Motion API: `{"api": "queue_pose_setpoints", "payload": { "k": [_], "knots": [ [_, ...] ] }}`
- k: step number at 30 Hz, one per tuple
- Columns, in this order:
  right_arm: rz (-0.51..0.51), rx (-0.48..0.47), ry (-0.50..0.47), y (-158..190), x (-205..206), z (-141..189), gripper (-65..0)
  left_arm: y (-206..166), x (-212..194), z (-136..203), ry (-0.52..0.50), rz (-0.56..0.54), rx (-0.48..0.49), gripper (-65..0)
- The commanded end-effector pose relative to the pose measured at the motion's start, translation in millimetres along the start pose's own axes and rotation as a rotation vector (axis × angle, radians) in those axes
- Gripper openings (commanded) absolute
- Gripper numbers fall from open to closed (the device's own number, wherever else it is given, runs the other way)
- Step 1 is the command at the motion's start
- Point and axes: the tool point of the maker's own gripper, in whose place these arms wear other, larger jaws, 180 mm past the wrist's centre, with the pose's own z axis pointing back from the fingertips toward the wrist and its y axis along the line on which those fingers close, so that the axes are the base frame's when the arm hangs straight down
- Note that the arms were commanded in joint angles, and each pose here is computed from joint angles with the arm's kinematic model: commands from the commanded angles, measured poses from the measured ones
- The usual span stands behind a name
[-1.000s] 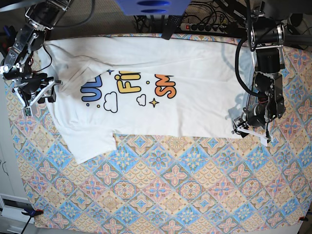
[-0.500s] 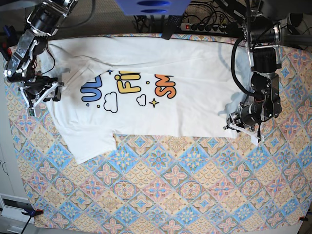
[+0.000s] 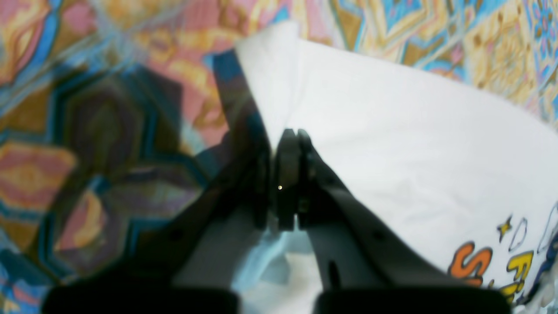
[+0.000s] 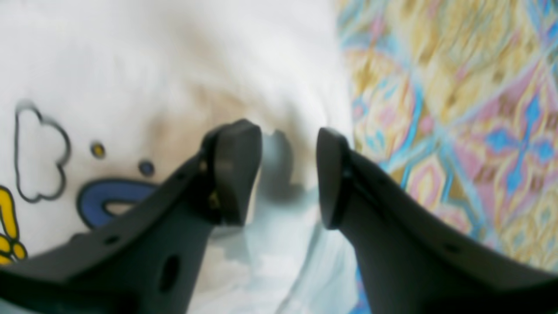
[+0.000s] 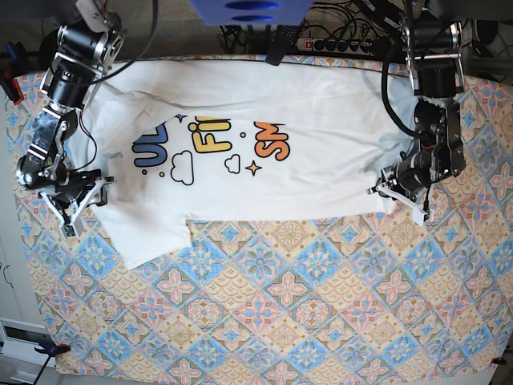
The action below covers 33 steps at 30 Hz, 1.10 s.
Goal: Fold the T-shirt properly
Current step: 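Move both grippers to the hem edge of the shirt and grasp it, then lift the hem with both grippers and fold it toward the collar edge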
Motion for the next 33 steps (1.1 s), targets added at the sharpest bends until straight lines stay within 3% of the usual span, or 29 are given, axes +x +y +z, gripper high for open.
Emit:
{"api": "queue_pose_setpoints", "payload": {
  "k": [1, 9, 16, 33],
  "knots": [
    [0.011, -0.034, -0.004, -18.2, 6.2, 6.0, -40.6, -5.4, 22.3, 9.2, -0.062, -0.023, -0.015, -65.0],
    [0.090, 0.059, 0.008, -6.3, 19.8, -26.8, -39.2, 0.3, 0.6, 14.8, -0.041, -0.038, -0.004, -65.0],
    [0.031, 0.094, -0.019, -7.5, 23.4, -39.3, -31.4, 3.8, -10.4, 16.2, -0.026, -0.037, 0.001, -65.0],
    [-0.026, 0.072, -0.152, -27.1, 40.9, -37.2, -31.3, 4.5, -12.6, 16.2, -0.020, -0.037, 0.003, -65.0]
  ]
}}
